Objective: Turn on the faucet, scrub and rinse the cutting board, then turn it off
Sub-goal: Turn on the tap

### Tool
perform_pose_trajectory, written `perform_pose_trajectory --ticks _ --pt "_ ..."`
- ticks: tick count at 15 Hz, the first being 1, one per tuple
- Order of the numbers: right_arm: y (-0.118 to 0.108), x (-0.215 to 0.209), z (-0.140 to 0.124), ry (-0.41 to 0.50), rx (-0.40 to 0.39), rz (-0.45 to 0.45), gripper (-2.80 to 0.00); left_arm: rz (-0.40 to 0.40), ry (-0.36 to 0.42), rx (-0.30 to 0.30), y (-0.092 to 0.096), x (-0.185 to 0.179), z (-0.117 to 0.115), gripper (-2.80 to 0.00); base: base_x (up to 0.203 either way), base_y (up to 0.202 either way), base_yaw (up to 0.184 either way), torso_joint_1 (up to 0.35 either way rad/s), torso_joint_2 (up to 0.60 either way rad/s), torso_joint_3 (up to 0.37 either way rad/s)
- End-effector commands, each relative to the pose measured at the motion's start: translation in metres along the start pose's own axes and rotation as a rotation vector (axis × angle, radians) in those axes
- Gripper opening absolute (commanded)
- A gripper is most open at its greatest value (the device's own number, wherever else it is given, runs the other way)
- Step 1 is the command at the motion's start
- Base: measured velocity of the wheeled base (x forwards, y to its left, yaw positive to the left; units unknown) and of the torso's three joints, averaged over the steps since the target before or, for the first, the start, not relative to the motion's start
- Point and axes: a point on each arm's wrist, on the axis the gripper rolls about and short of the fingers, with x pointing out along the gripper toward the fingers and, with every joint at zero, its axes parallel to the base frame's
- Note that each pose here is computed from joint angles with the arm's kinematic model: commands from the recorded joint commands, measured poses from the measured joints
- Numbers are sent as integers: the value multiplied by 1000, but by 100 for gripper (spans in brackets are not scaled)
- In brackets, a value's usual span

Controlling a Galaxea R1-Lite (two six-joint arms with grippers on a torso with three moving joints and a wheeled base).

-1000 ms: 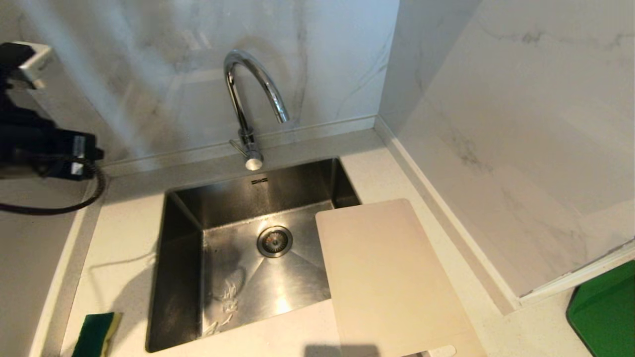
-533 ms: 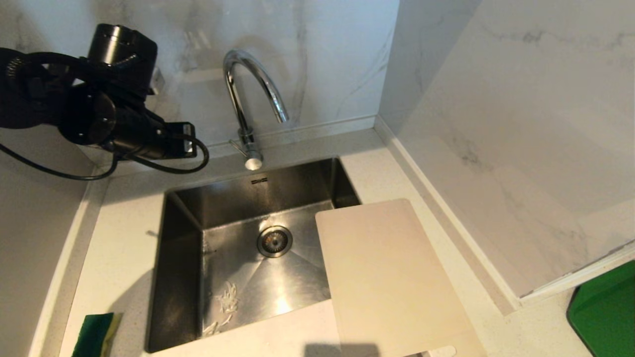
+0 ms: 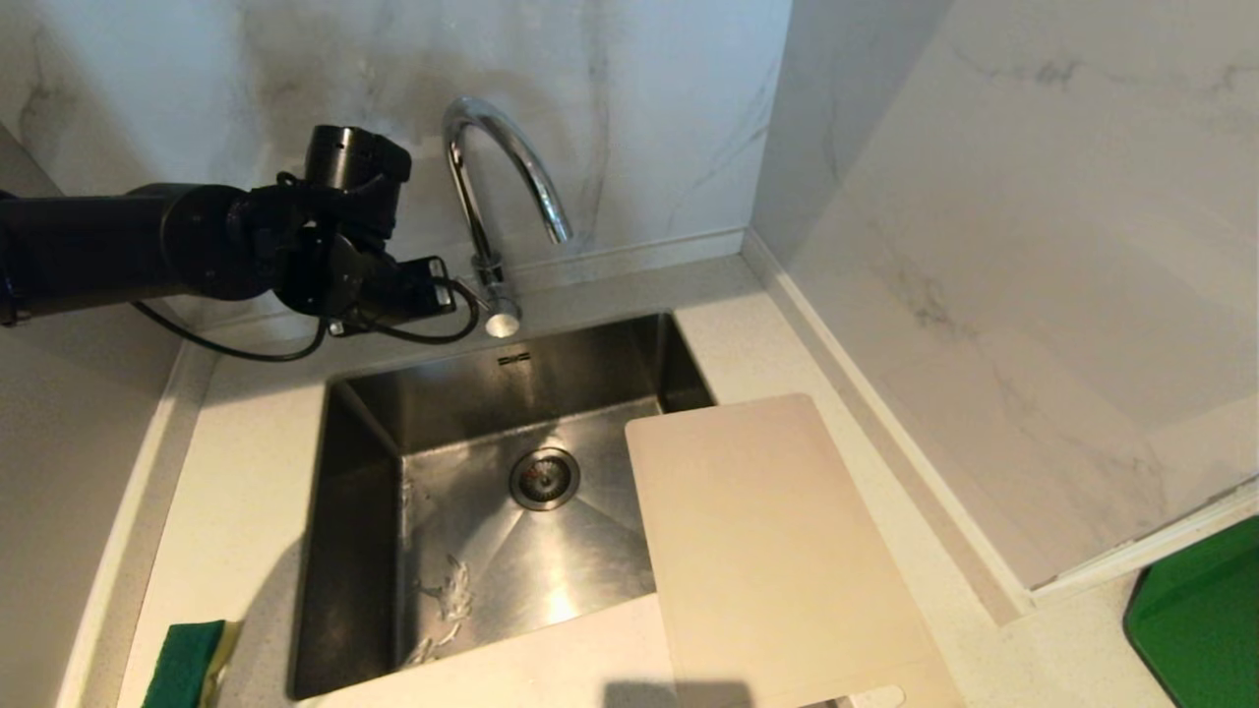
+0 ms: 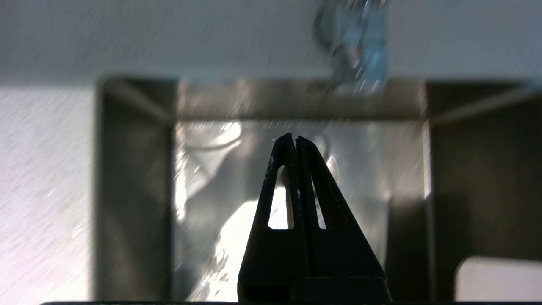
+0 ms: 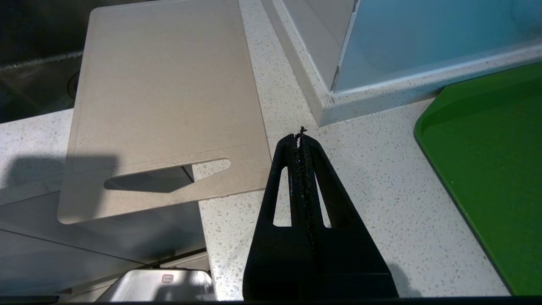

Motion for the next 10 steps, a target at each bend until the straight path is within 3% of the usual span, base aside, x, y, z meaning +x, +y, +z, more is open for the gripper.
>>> perform_pose_trajectory --ticks 1,5,10 --pt "0 0 0 1 0 1 -280 -23 -67 -42 -7 12 0 -280 0 0 0 0 0 0" --pt "0 0 0 1 0 1 -280 -52 -191 -102 -19 32 -1 -280 0 0 0 0 0 0" --pt "0 0 0 1 0 1 -280 -95 -302 -92 -32 52 -8 -280 0 0 0 0 0 0"
